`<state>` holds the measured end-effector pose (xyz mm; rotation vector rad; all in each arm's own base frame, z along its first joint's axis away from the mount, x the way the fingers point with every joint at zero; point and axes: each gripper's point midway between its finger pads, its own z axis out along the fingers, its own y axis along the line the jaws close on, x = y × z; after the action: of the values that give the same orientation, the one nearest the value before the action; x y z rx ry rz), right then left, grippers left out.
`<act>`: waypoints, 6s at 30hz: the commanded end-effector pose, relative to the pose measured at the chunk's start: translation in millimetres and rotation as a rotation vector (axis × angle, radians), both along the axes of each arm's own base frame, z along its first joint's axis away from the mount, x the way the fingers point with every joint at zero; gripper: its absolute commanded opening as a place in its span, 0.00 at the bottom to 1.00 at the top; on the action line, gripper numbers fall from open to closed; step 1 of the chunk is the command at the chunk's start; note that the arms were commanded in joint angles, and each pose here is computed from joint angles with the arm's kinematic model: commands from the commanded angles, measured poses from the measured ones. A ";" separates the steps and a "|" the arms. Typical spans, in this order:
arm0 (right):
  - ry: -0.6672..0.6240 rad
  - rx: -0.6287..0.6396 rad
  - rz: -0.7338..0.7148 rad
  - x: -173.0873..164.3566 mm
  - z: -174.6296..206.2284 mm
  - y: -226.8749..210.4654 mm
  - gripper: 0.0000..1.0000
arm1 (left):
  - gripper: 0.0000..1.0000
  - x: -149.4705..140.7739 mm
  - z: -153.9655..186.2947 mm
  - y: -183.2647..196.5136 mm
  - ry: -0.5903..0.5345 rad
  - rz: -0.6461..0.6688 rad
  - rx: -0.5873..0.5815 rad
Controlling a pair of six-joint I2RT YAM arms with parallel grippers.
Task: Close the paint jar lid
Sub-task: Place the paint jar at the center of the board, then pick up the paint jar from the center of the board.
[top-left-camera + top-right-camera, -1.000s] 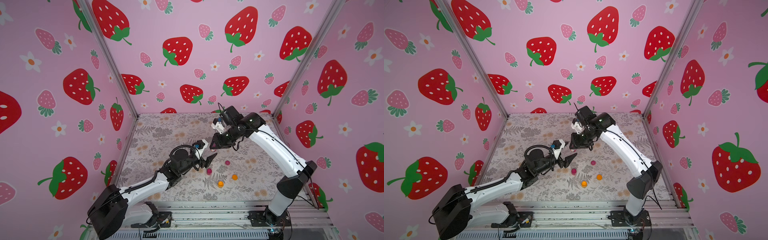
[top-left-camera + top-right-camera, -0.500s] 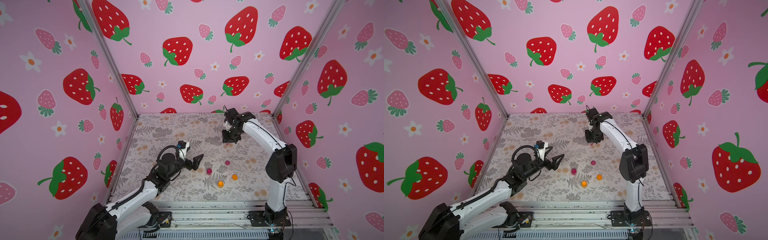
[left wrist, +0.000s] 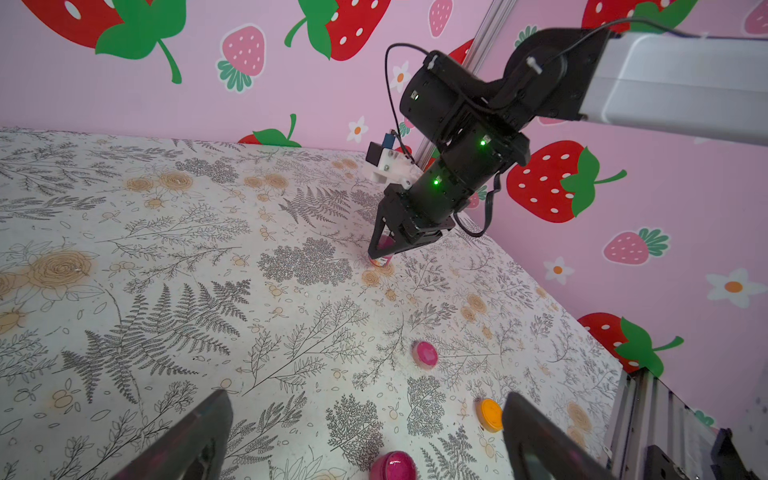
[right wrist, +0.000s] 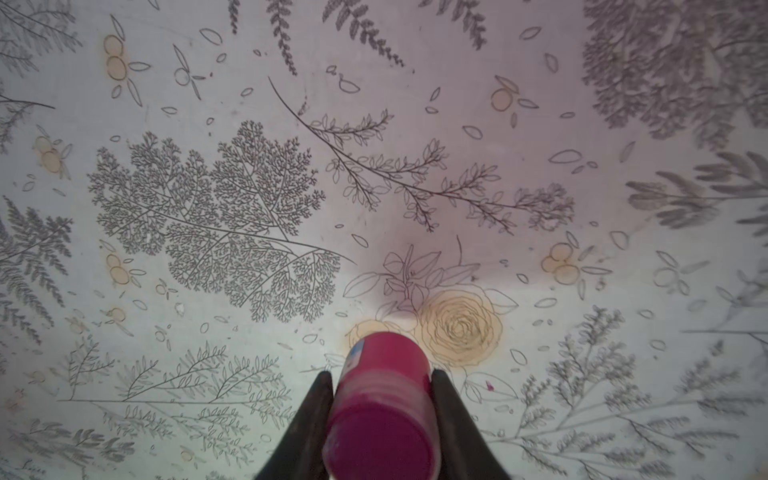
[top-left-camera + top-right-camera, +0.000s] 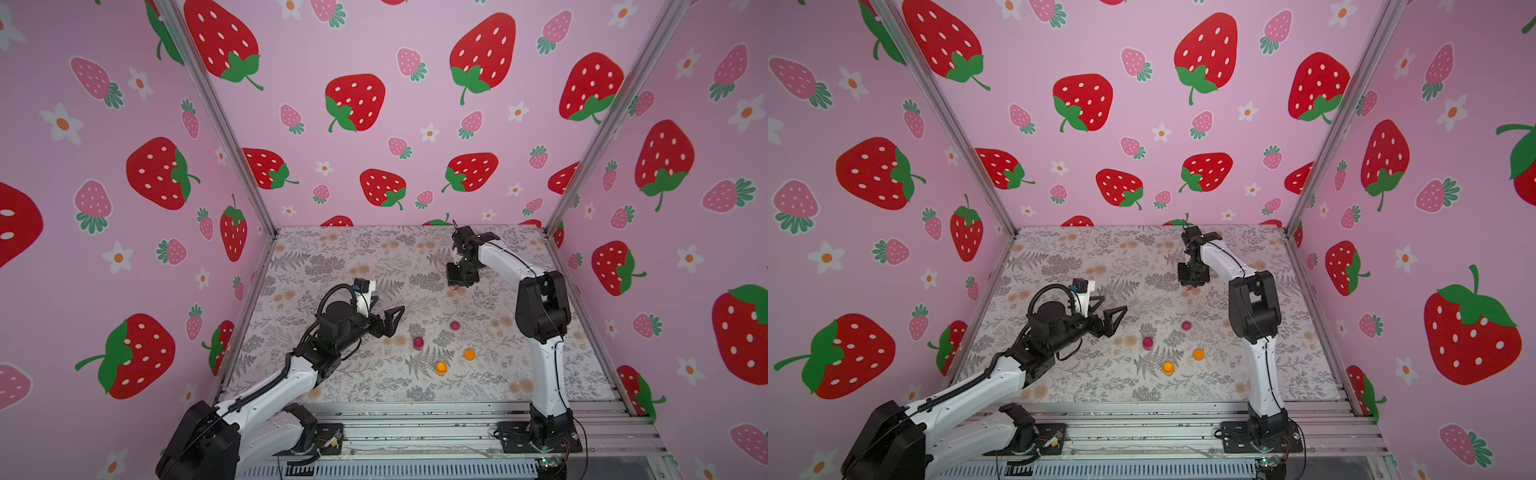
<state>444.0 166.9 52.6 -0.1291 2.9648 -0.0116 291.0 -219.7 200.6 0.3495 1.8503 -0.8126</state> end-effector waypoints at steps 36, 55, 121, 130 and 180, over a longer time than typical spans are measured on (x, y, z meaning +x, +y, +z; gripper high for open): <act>-0.056 0.249 0.442 -228.4 61.0 110.2 0.71 | 0.99 -40.5 -6.6 27.1 -0.083 0.009 -0.029; -0.195 0.055 0.414 -202.8 6.5 125.8 0.63 | 0.99 -53.3 -9.0 39.5 -0.102 0.029 -0.016; -0.081 0.519 0.273 -169.6 175.3 75.9 0.33 | 0.95 -66.3 59.9 -62.8 -0.545 -0.445 0.062; -0.058 0.604 0.305 -184.0 201.3 86.6 0.33 | 0.90 -69.1 48.8 -78.8 -0.537 -0.510 0.082; 0.063 0.693 0.389 -226.5 185.1 139.3 0.32 | 0.46 -69.6 51.4 -89.8 -0.524 -0.515 0.086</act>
<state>218.6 302.7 232.1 -0.5879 2.7917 1.0305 220.9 -303.2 226.7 1.0188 1.3901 -0.8649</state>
